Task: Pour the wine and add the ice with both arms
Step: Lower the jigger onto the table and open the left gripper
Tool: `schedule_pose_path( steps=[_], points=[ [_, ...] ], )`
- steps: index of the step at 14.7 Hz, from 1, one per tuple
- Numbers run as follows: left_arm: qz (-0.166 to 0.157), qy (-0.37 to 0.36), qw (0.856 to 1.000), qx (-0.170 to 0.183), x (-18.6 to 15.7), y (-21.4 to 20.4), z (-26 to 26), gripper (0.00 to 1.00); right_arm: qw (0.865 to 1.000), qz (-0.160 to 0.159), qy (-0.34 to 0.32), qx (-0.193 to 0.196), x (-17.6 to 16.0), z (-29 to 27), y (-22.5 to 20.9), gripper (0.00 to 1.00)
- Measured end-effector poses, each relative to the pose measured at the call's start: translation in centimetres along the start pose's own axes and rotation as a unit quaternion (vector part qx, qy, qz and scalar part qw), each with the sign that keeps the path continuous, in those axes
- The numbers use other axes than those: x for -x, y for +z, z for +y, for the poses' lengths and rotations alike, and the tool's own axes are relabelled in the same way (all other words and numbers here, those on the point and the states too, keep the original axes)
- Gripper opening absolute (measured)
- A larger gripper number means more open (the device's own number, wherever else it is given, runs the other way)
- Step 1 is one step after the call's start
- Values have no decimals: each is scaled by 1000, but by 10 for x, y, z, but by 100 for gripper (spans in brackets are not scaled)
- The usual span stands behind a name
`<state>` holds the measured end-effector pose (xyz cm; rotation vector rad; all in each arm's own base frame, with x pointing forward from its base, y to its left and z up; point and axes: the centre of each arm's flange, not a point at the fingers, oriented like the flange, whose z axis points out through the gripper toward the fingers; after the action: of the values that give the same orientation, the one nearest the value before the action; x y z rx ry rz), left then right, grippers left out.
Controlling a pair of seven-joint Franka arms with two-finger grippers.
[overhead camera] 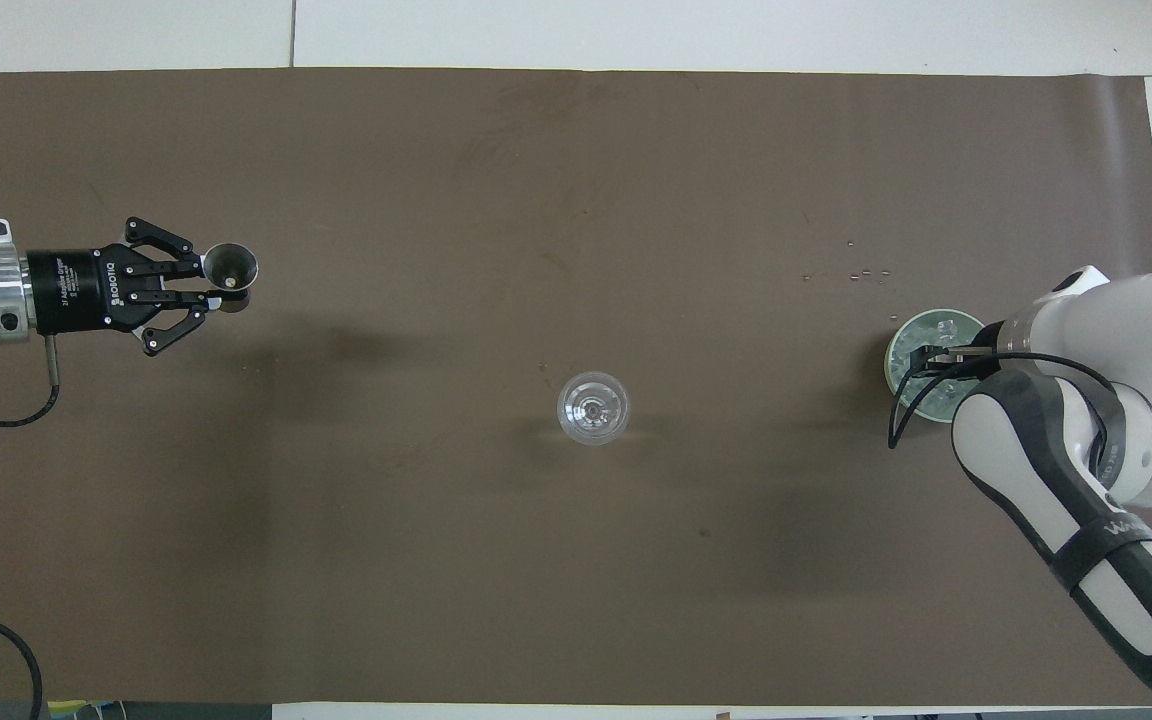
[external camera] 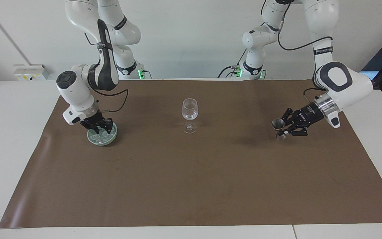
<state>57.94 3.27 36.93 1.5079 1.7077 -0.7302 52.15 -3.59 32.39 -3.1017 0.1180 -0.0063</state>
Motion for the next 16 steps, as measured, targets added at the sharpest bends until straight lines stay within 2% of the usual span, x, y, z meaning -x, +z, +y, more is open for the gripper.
schedule_pose_path(
  steps=[3, 6, 8, 14, 16],
  points=[
    [-42, -27, 999, 19, -59, -1, 3, 22, 1000, 5, 0, 0, -1, 0, -1, 54],
    [-71, -53, 995, 41, -118, -4, 1, 22, 1000, 13, 6, -7, -3, -1, -2, 54],
    [-88, -66, 992, 54, -145, -6, 1, 22, 1000, 14, 11, -13, -3, -3, -2, 54],
    [-129, -77, 986, 71, -156, 2, -5, 22, 1000, 13, 10, -13, -2, -5, -2, 53],
    [-147, -72, 983, 87, -162, 10, -17, 22, 1000, 13, 10, -13, -2, -5, -1, 53]
  ],
)
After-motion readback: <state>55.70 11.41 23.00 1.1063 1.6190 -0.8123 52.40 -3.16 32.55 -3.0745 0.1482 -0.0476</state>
